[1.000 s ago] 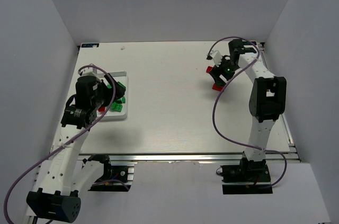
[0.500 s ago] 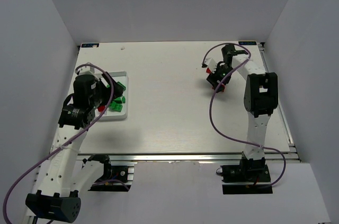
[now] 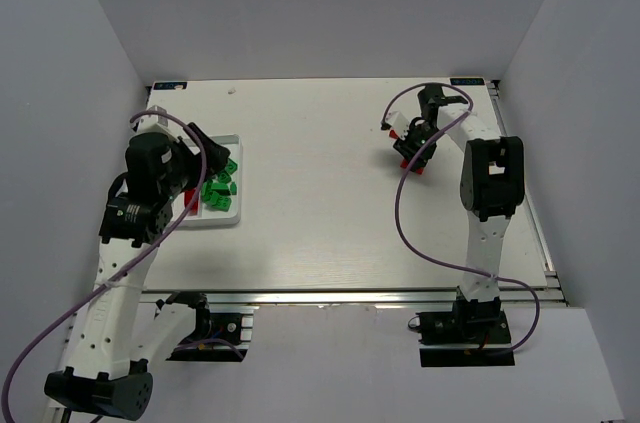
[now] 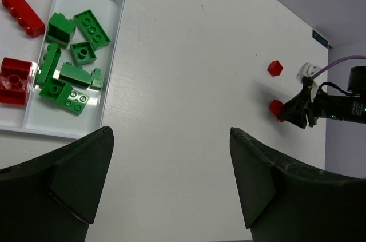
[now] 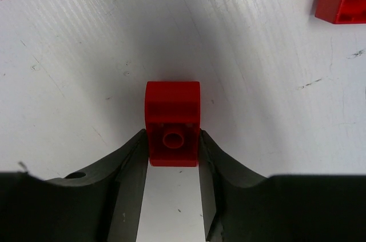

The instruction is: Sort the legos into containers by color

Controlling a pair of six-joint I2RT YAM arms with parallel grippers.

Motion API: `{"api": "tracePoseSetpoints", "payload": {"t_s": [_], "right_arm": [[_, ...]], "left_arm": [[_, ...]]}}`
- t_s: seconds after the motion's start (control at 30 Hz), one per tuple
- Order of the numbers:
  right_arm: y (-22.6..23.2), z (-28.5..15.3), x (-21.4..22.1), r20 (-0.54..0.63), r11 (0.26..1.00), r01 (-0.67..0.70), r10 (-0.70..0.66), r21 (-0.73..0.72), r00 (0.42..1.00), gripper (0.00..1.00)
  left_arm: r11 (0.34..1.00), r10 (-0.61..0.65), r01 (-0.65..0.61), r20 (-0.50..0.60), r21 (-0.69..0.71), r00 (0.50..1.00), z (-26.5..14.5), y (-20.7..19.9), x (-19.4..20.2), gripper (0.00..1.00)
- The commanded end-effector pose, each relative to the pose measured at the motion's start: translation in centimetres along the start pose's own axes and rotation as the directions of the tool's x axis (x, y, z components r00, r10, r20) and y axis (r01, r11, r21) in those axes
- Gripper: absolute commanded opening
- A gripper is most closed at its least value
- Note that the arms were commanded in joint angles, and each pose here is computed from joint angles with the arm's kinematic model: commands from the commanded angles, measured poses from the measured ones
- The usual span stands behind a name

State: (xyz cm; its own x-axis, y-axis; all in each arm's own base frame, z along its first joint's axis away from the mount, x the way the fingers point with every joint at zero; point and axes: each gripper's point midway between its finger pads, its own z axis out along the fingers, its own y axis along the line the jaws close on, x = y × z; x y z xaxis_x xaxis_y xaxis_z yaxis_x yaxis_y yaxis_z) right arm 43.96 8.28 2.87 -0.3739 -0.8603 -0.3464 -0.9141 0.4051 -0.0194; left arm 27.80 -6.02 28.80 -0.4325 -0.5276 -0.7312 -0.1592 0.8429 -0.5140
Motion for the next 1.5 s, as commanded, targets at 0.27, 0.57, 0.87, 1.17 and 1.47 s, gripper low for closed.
{"api": "tracePoseSetpoints", "payload": {"t_s": [0.27,0.57,0.87,1.17,1.47], "right_arm": [[2.2,-4.5,-5.1,0.207,0.998,0.058,-0.051,-0.024,0.977,0.11],[10.6,-10.5,-16.1,0.553,0.970,0.199,-0.092,-0.137,0.828,0.00],[21.8,-12.8,-27.7,0.766,0.888,0.418,-0.130,-0.192,0.630,0.00],[30.4,-11.3,-40.2,0.835,0.864,0.362,0.112,-0.349,0.539,0.00],[34.9,-6.6,-49.3,0.893,0.904,0.250,0.238,-0.348,0.382,0.00]], "left_arm": [[0.992,-0.063,0.048,0.124,0.118,0.990,-2.7,-3.5,-4.3,0.92],[0.968,-0.099,0.052,0.182,0.246,0.978,-5.3,-6.3,-6.3,0.93],[0.944,-0.159,0.074,0.246,0.323,0.956,-8.5,-7.7,-8.2,0.93],[0.925,-0.227,0.119,0.275,0.360,0.934,-11.5,-7.8,-8.7,0.93],[0.918,-0.268,0.159,0.274,0.364,0.924,-13.0,-7.0,-7.9,0.93]]}}
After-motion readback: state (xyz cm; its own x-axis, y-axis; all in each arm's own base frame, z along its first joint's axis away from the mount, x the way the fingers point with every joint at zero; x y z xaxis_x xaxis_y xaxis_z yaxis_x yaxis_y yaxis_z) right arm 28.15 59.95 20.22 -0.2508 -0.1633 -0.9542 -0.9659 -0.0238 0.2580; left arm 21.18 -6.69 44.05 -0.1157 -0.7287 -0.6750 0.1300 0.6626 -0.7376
